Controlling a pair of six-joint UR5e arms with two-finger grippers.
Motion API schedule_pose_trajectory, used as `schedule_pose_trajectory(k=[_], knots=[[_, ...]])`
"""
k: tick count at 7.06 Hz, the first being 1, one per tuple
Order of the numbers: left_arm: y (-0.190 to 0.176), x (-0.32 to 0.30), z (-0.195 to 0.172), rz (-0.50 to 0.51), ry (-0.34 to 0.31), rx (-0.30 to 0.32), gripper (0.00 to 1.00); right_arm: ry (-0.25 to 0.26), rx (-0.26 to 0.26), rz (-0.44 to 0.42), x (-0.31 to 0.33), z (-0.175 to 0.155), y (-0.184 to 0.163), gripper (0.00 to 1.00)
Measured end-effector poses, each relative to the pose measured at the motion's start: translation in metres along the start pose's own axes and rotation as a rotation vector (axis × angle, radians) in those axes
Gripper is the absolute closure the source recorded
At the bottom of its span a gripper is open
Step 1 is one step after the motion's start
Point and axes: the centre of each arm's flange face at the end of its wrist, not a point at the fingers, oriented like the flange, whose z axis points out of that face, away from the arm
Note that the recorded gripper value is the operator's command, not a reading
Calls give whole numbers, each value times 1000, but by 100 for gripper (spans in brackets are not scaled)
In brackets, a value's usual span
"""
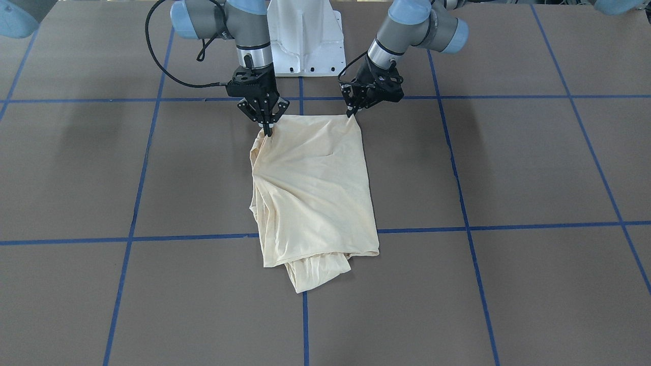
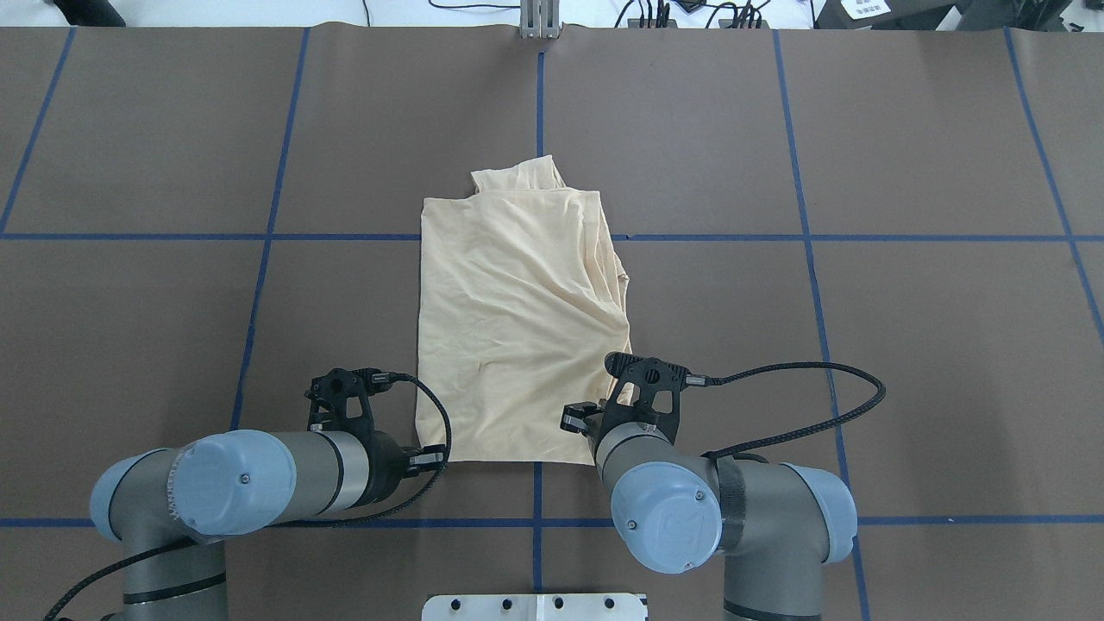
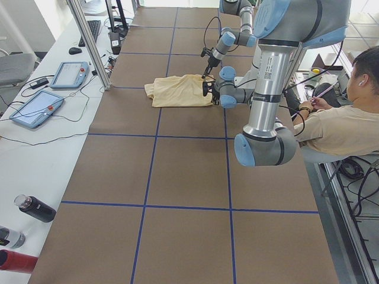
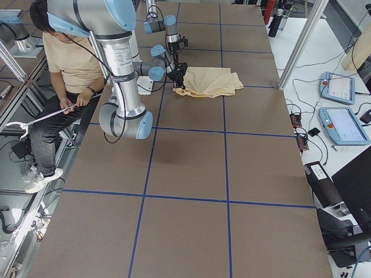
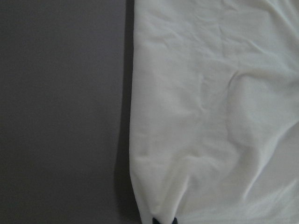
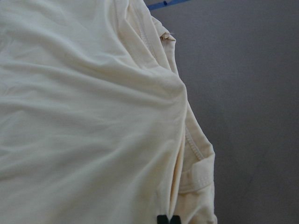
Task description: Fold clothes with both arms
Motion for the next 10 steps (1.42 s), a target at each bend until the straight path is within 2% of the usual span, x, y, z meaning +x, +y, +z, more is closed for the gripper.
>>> schedule_pose_trajectory(k=[1,2,4,6,9,10], knots=[[0,0,0,0,0,0,100,-1,1,-3,0,0,0,52],[0,1,0,0,1,-1,100,1,2,-8,2,0,-2,30],[0,2,0,0,2,-1,100,12,10,-52,6,4,-6,30],[0,2,0,0,3,-1,100,19,14,-76,8,8,-9,34],[0,3,0,0,5,0,100,32,11,-78,10,14,-4,60],[0,3,0,0,5,0,100,34,11,-76,10,15,-3,86]])
